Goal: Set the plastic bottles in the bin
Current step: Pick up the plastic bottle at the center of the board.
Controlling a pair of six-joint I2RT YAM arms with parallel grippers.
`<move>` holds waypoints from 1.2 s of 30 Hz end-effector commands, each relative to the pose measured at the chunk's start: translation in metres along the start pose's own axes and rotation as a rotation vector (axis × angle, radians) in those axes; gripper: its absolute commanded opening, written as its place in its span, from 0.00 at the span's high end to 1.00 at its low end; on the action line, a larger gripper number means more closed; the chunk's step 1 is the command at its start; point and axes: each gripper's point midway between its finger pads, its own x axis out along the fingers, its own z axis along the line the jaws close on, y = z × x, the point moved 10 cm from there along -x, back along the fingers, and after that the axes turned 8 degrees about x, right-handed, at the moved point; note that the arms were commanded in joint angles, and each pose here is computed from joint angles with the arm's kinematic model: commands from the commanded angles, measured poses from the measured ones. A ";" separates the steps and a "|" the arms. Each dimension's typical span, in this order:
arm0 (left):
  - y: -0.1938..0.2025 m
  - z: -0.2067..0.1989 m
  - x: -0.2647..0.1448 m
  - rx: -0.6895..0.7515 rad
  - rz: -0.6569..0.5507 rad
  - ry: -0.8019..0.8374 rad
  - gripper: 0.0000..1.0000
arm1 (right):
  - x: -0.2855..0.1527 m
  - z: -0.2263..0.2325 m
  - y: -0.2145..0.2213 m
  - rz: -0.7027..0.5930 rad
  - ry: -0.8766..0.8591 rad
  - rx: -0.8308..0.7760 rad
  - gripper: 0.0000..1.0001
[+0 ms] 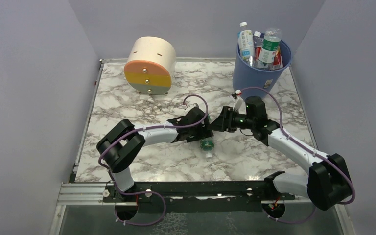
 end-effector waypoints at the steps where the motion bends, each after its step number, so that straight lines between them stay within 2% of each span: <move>1: 0.027 0.018 0.009 0.077 0.106 -0.130 0.19 | -0.008 0.006 -0.004 -0.024 -0.006 -0.004 0.35; 3: 0.029 0.019 0.006 0.095 0.106 -0.142 0.20 | -0.010 0.008 -0.006 -0.031 -0.008 -0.007 0.35; 14: 0.031 0.022 -0.010 0.148 0.094 -0.157 0.37 | -0.012 0.011 -0.013 -0.037 -0.017 -0.006 0.35; 21: 0.021 0.014 -0.037 0.178 0.040 -0.100 0.36 | -0.012 0.016 -0.023 -0.046 -0.021 -0.012 0.35; 27: 0.019 0.005 -0.055 0.211 0.047 -0.005 0.36 | -0.010 0.020 -0.029 -0.046 -0.023 -0.004 0.35; 36: 0.009 -0.008 -0.092 0.290 -0.018 0.134 0.36 | -0.005 0.018 -0.042 -0.060 0.020 -0.024 0.33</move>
